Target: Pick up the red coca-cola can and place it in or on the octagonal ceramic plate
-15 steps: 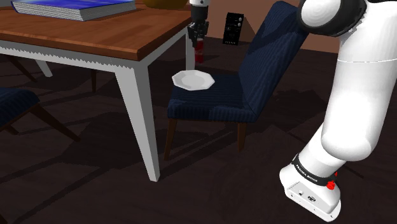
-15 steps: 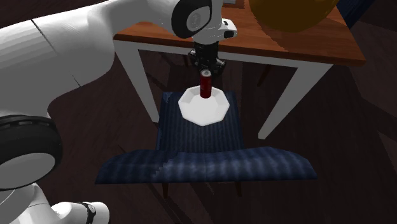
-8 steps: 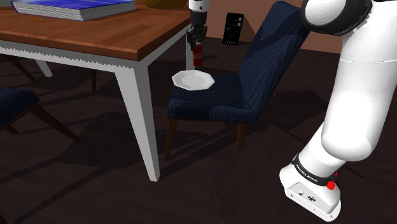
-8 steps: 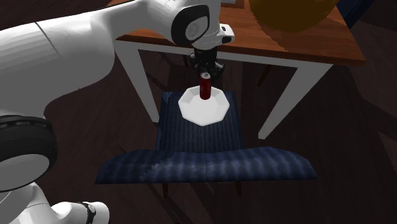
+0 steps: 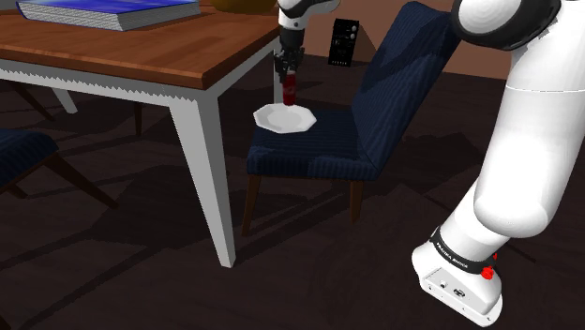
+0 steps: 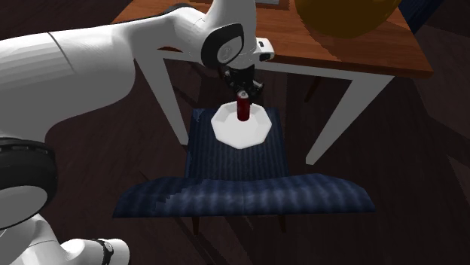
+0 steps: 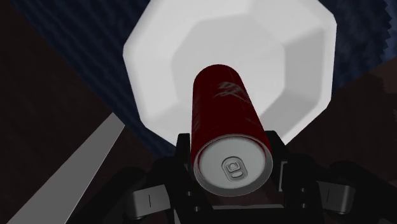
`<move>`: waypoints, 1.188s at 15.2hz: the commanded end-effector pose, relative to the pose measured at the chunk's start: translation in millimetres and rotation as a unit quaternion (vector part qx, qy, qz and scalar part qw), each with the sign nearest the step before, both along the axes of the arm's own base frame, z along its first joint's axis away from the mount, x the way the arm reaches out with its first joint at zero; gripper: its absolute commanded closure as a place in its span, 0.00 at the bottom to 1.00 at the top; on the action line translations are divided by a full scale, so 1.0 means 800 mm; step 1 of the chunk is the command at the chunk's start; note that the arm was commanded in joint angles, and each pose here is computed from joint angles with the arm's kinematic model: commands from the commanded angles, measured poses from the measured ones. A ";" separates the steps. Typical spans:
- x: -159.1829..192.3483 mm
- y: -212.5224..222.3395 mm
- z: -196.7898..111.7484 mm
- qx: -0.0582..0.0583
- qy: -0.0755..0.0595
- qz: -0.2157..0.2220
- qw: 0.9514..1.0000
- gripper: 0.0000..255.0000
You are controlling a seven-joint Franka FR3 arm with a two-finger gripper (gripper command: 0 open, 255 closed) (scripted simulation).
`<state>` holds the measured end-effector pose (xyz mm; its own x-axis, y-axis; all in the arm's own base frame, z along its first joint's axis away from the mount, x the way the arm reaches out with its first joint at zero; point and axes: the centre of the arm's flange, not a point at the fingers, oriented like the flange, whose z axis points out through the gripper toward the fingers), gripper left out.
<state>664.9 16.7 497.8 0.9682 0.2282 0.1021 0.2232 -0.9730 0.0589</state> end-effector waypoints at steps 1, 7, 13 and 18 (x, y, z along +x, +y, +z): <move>0.013 0.010 -0.060 0.000 0.030 0.006 1.000 1.00; 0.013 0.010 -0.067 0.000 0.030 0.006 1.000 1.00; -0.003 0.007 -0.073 0.000 0.030 0.007 1.000 0.00; 0.011 0.011 -0.034 0.000 0.030 0.006 1.000 0.00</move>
<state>667.0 15.1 486.1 0.9713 0.2246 0.0778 0.2207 -0.9738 0.0553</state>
